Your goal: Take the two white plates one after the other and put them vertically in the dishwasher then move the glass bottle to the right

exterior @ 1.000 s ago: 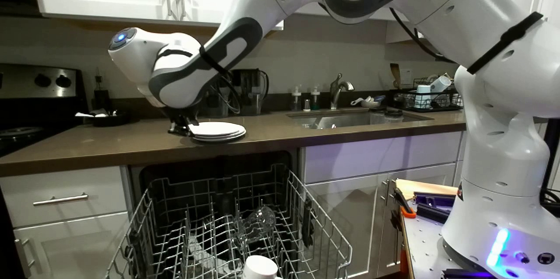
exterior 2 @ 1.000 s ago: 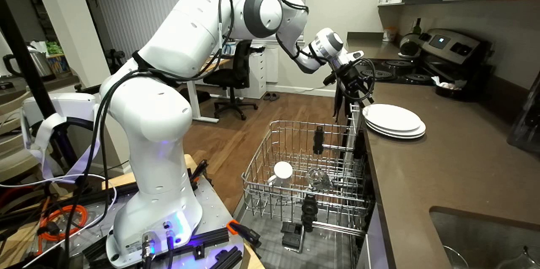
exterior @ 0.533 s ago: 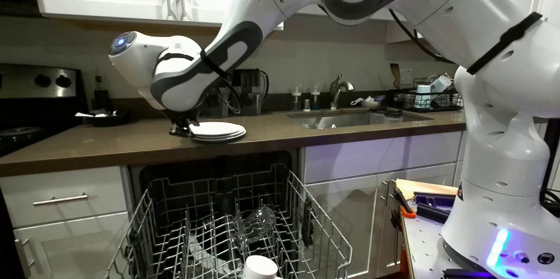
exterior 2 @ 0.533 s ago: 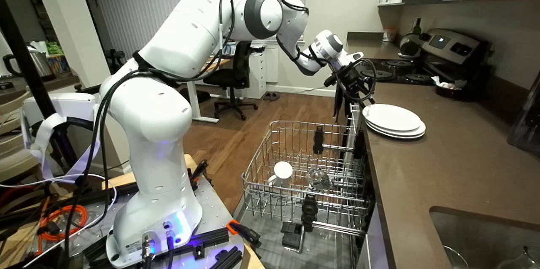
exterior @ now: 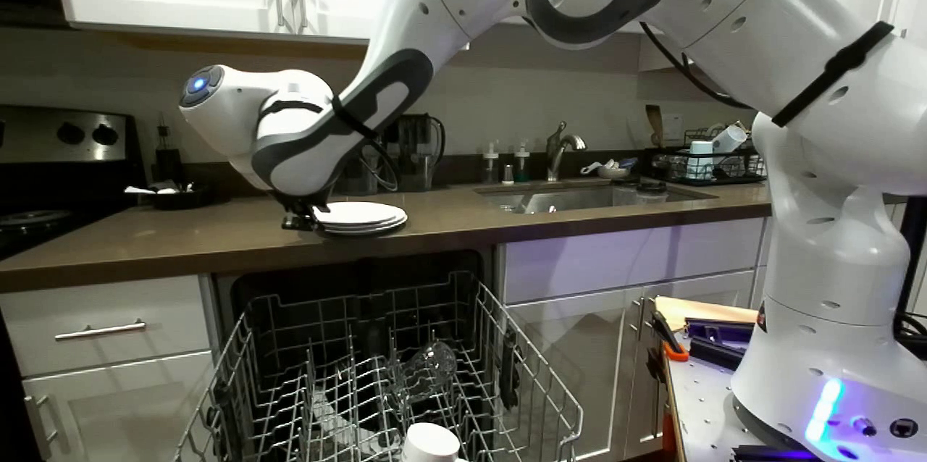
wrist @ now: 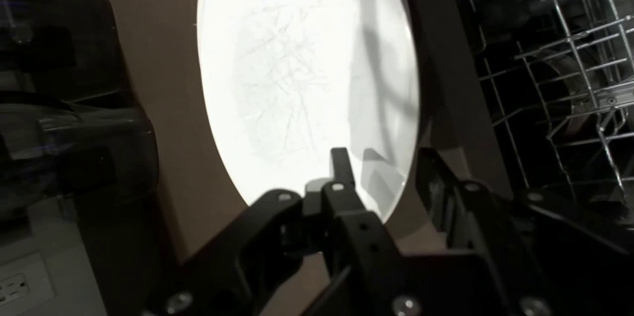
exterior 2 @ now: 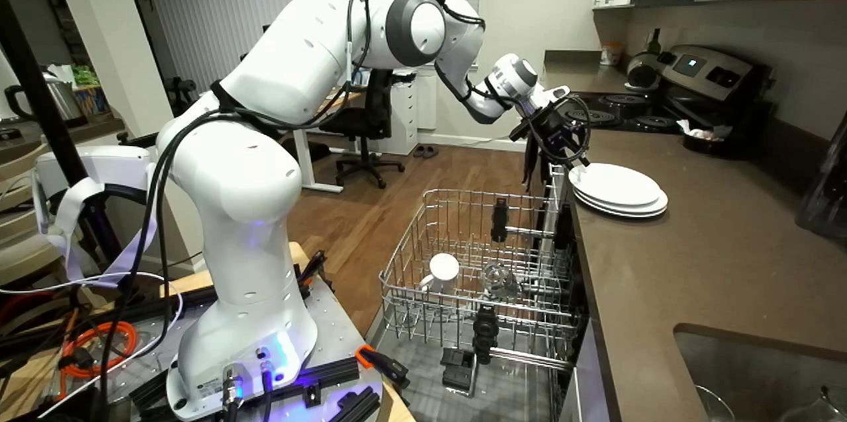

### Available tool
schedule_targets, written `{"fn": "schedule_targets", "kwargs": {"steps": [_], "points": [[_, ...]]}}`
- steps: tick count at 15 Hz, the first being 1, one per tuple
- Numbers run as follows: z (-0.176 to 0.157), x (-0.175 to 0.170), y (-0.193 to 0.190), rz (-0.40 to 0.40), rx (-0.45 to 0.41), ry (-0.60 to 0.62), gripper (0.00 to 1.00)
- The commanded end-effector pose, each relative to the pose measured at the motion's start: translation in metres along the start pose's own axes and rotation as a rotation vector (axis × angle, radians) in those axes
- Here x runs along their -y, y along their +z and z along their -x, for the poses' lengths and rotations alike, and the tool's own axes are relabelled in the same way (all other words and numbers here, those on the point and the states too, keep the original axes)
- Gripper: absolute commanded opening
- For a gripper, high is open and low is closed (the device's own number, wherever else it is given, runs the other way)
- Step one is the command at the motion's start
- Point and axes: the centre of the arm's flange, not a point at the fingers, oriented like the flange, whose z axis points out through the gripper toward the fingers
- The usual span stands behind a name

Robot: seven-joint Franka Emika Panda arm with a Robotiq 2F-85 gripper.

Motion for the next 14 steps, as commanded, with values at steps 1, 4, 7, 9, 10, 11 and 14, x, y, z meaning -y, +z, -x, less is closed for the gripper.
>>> {"fn": "schedule_targets", "kwargs": {"steps": [1, 4, 7, 9, 10, 11, 14], "points": [[-0.011, 0.001, 0.006, 0.078, -0.028, 0.018, 0.22], [-0.01, 0.004, 0.006, 0.096, -0.025, 0.023, 0.01], [-0.008, 0.005, 0.001, 0.118, -0.015, 0.038, 0.01], [-0.006, 0.003, -0.008, 0.139, -0.008, 0.05, 0.02], [-0.005, 0.004, -0.011, 0.152, -0.002, 0.06, 0.02], [-0.003, 0.005, -0.016, 0.164, 0.007, 0.067, 0.01], [0.005, 0.008, -0.028, 0.202, 0.032, 0.089, 0.01]]}}
